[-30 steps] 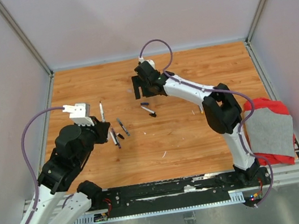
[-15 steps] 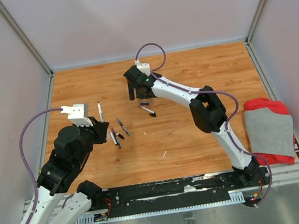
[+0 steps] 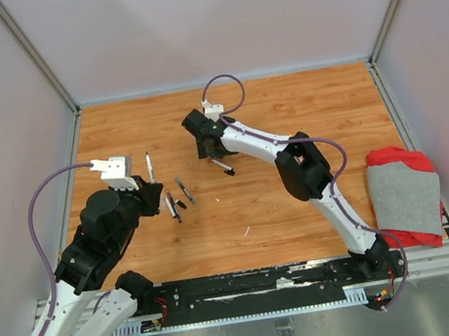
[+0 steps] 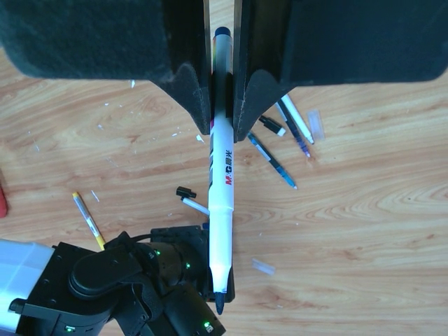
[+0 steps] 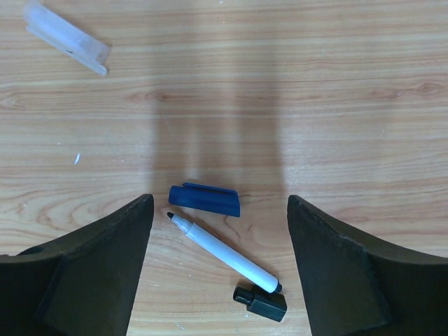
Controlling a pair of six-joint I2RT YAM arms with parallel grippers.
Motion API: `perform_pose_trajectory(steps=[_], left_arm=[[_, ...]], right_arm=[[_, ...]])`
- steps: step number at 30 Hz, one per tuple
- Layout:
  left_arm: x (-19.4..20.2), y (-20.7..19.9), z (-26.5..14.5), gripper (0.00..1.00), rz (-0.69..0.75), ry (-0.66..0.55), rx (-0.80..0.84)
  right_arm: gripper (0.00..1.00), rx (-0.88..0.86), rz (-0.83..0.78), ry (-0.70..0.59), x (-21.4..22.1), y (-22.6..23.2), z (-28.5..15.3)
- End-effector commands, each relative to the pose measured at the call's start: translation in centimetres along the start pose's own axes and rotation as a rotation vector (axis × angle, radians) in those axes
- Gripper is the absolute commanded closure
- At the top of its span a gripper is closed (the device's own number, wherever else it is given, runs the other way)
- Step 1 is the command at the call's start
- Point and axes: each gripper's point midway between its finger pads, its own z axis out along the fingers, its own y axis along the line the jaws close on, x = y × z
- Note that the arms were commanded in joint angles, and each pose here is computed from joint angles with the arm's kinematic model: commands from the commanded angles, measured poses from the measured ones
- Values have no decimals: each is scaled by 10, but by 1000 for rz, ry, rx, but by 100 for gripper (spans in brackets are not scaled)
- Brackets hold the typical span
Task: Insert the pens into the pen caps
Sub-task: Adjust the pen cap at the center of the board.
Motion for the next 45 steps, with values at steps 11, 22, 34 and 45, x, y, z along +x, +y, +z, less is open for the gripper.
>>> perform_pose_trajectory(steps=[11,22,34,45], left_arm=[[-8,0,-1,99,-3,-39,2],[-8,1,-1,99,-4,-40,1],[-7,1,0,99,-3,-38,1],[-6,1,1,100,-1,-33,-4]], right_arm=[[29,43,4,-39,3,8,8],[36,48,2,-30,9,7,13],[54,15,24,-32,11,7,8],[58,-50,14,-82,-12,-1,-2]])
